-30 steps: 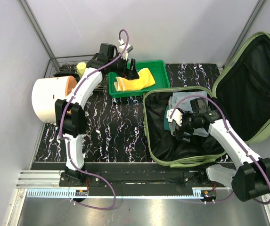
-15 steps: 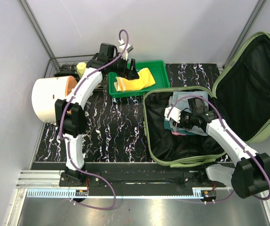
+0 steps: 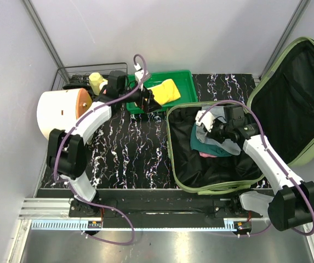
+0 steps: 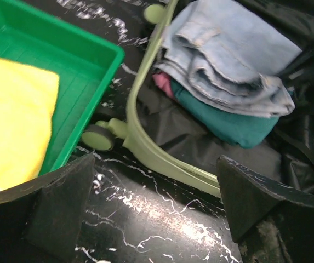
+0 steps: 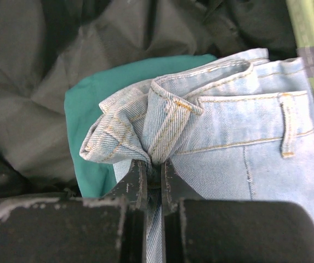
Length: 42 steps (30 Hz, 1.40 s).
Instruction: Open, take out, and arrange the luggage
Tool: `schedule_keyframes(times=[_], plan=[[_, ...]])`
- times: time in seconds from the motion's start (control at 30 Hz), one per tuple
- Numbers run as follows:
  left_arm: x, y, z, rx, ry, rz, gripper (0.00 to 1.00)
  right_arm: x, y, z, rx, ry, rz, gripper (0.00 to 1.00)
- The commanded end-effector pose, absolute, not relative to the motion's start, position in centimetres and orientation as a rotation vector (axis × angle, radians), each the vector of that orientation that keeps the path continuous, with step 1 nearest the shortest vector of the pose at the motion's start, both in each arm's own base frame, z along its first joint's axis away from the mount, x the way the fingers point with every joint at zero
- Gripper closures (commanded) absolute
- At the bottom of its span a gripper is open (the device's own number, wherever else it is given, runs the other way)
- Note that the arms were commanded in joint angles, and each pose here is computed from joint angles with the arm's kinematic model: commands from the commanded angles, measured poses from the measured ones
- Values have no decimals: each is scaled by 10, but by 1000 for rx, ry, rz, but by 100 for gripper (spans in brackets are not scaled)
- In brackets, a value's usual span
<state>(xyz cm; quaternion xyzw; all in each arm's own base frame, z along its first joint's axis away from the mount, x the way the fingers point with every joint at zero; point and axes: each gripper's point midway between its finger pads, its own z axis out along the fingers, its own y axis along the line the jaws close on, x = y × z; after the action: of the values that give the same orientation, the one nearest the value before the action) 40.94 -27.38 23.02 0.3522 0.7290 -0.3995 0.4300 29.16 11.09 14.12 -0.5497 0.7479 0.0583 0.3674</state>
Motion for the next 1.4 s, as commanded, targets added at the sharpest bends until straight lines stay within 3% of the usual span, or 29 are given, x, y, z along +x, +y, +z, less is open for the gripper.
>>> schedule_keyframes(times=[0.0,0.33,0.67,1.13,1.3,1.37], plan=[[377,-299,289,1164,1259,-938,2,312,125,203,-1258,1771,193,100],[320,-376,260,1421,702,-794,1,294,121,228,-1260,1684,191,100],[295,-456,251,1402,465,-854,1,273,115,238,-1271,1677,173,100],[293,-498,204,1479,426,-804,2,257,114,240,-1324,1643,166,100],[319,-498,202,1462,500,-760,18,254,113,248,-1318,1630,162,100],[326,-494,200,1468,506,-743,19,251,114,251,-1318,1619,164,100]])
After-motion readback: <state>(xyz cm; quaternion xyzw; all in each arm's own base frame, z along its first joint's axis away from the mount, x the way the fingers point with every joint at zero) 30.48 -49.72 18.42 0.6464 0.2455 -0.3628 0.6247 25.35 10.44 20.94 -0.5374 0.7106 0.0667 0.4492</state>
